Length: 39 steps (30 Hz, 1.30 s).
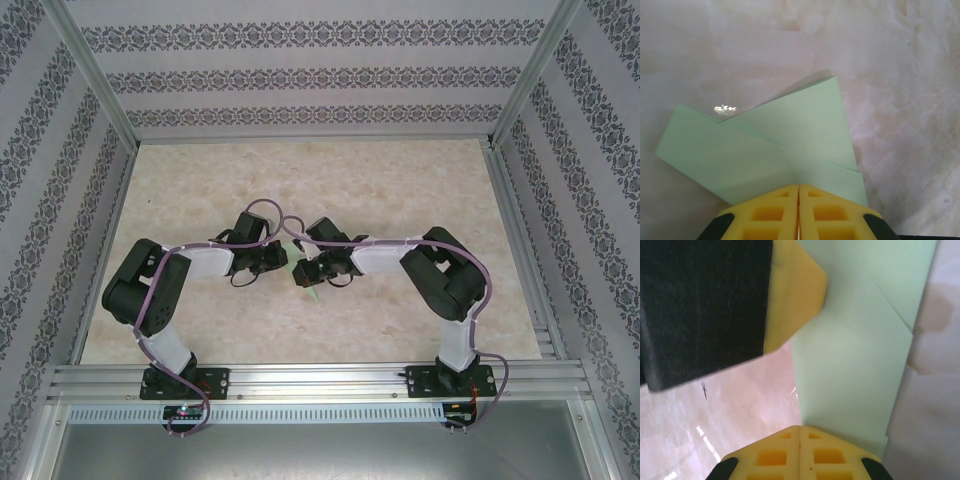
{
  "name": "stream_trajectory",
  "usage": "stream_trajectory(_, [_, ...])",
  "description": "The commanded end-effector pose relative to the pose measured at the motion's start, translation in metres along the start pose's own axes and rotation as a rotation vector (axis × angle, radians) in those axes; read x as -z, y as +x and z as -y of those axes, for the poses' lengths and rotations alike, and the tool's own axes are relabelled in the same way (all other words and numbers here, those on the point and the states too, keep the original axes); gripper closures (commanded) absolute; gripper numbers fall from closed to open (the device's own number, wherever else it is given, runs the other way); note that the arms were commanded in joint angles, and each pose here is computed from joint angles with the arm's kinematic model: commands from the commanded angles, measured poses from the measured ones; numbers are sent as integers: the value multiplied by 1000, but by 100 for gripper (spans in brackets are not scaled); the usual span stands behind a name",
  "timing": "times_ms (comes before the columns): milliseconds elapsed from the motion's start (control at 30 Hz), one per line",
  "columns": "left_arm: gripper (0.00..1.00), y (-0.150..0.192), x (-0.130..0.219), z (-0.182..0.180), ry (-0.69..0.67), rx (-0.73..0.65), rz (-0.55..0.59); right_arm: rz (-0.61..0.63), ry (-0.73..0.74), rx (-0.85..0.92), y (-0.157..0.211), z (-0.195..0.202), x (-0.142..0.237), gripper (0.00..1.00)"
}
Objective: Fold a paper plane with a square sheet of paper (pick it up from the middle)
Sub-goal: Fold the wing for the fifth time at the center of the table.
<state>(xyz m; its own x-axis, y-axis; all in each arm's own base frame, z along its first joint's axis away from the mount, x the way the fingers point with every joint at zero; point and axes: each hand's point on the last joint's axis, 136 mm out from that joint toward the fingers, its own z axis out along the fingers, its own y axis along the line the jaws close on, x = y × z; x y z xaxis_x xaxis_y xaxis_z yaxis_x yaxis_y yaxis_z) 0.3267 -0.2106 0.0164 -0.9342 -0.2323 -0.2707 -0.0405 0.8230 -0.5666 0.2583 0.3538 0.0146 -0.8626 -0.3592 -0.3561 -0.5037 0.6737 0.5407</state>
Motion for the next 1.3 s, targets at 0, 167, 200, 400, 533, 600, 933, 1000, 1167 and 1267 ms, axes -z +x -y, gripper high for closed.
stream_trajectory(0, [91, 21, -5, -54, -219, 65, -38, -129, -3, -27, 52, 9, 5, 98])
stream_trajectory(167, [91, 27, -7, -63, -244, 88, -44, -180, -10, -35, 85, 11, 13, 98])
stream_trajectory(200, [91, 27, -7, -63, -245, 89, -43, -194, -9, -36, 91, 11, 15, 98])
stream_trajectory(400, [91, 26, -6, -65, -249, 90, -43, -258, 34, -36, 122, 18, 23, 99])
stream_trajectory(533, [91, 25, -6, -62, -240, 87, -41, -252, 59, -44, 129, 24, 29, 100])
stream_trajectory(600, [91, 24, -5, -61, -237, 82, -39, -242, 60, -44, 129, 24, 31, 100])
stream_trajectory(933, [89, 7, 1, -24, -109, 36, -25, -20, 79, -15, 79, 16, 57, 97])
stream_trajectory(1000, [88, -2, 10, -3, -46, 14, -14, 77, 103, -7, 56, 14, 72, 92])
stream_trajectory(1167, [77, -25, 45, 36, 20, -20, 47, 305, 233, -7, 6, 30, 118, 63])
stream_trajectory(1267, [65, -29, 61, 38, -36, -15, 73, 434, 312, -75, -21, 53, 149, 45])
